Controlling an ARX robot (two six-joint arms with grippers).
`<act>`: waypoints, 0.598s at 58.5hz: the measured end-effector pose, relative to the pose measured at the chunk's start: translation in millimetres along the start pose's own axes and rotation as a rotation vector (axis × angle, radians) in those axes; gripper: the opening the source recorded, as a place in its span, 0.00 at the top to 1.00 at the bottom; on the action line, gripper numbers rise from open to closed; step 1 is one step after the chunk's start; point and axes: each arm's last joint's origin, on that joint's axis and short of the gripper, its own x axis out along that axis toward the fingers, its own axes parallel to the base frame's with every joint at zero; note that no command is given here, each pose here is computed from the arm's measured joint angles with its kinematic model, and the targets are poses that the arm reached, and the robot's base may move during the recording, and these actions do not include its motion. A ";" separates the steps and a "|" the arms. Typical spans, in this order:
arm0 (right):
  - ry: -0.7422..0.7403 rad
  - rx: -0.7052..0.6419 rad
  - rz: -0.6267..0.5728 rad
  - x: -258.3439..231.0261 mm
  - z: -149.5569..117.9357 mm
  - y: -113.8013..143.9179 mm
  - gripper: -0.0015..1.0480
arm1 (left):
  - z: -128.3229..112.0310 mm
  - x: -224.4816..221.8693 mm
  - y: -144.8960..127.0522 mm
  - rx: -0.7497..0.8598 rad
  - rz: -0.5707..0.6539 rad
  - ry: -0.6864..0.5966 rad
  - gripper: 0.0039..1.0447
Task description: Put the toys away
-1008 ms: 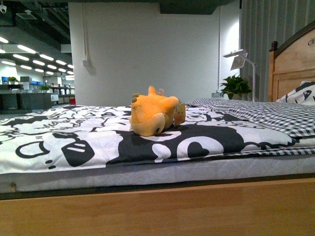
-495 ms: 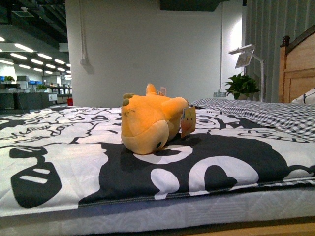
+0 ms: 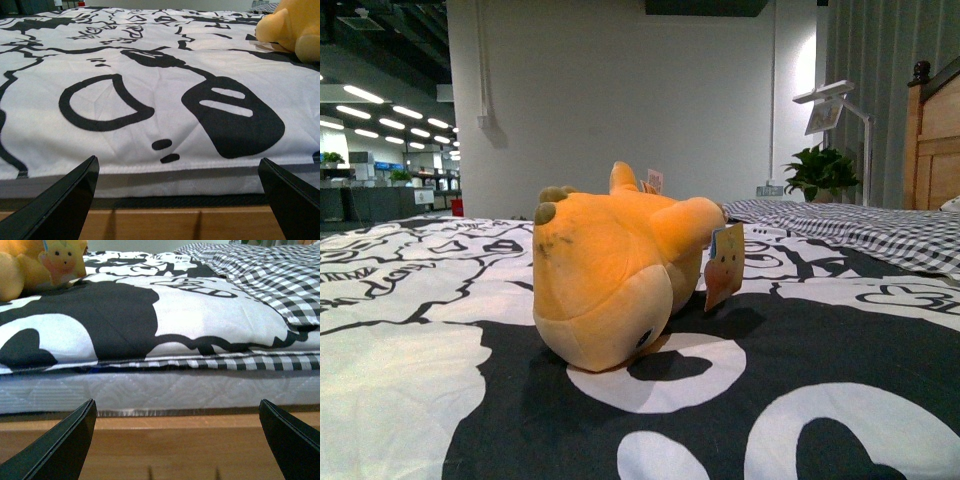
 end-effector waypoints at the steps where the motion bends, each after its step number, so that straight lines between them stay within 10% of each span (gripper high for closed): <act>1: 0.000 0.000 0.000 0.0 0.0 0.0 0.06 | 0.0 0.0 0.0 0.000 0.000 0.000 0.06; 35: 0.000 0.000 -0.003 0.0 0.0 -0.1 0.06 | 0.0 0.0 0.0 0.001 0.000 0.000 0.06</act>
